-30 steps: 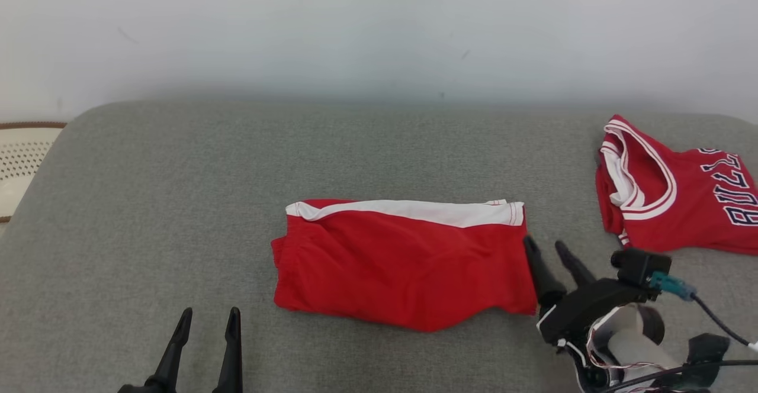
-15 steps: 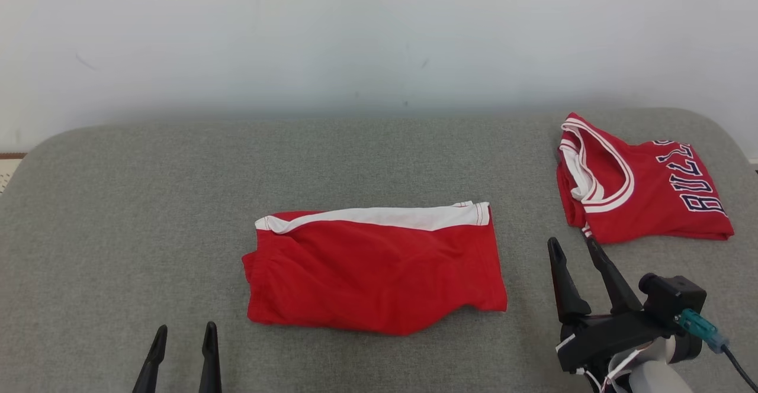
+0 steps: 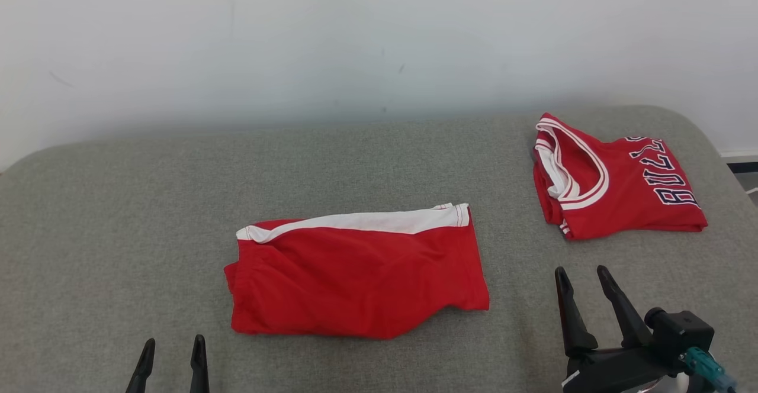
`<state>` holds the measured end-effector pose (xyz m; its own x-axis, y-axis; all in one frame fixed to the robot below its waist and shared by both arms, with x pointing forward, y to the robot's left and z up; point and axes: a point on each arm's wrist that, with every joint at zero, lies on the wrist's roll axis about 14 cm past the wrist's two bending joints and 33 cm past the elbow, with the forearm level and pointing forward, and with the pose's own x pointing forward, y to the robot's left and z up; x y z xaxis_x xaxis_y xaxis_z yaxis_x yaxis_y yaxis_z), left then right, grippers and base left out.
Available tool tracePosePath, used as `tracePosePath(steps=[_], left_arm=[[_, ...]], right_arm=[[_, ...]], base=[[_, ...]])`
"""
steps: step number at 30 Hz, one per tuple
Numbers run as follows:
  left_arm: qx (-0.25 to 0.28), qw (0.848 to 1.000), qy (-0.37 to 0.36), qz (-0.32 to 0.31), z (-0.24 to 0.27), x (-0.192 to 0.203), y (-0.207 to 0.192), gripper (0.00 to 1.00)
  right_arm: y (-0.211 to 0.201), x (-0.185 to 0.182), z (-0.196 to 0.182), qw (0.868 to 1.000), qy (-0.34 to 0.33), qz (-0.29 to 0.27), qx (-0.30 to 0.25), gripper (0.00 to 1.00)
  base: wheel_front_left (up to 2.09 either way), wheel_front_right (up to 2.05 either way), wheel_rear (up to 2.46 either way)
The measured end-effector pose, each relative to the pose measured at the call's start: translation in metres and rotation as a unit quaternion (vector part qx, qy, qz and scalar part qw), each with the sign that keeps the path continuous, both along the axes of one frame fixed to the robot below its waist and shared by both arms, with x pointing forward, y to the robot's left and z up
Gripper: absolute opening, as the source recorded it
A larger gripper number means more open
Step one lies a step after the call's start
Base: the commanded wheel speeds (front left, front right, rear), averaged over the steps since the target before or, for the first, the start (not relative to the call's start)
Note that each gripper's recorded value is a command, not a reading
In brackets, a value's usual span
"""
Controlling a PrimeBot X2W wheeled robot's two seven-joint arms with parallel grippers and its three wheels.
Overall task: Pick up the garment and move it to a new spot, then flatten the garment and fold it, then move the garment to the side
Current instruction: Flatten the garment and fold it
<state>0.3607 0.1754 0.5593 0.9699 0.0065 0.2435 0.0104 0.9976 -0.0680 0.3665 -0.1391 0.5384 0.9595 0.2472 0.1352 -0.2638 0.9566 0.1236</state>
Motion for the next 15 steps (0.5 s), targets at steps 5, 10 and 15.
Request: tracePosePath(steps=[5, 10, 15], left_arm=[[0.013, 1.0, -0.001, -0.002, 0.001, 0.0007, -0.001, 1.0], [0.015, 1.0, 0.004, 0.0, -0.0007, 0.0009, -0.0011, 1.0], [0.018, 1.0, 0.006, 0.003, -0.0016, 0.0006, 0.0008, 1.0]], right_arm=[[0.0006, -0.0049, 0.0026, 1.0, 0.001, -0.005, -0.002, 1.0], [0.0014, -0.0063, 0.0018, 1.0, 0.007, -0.005, -0.017, 1.0], [0.002, -0.0061, 0.0045, 1.0, 0.006, -0.005, -0.02, 1.0]], base=[[0.0, 0.0, 0.0], [0.0, 0.0, 0.0], [0.0, 0.0, 0.0]])
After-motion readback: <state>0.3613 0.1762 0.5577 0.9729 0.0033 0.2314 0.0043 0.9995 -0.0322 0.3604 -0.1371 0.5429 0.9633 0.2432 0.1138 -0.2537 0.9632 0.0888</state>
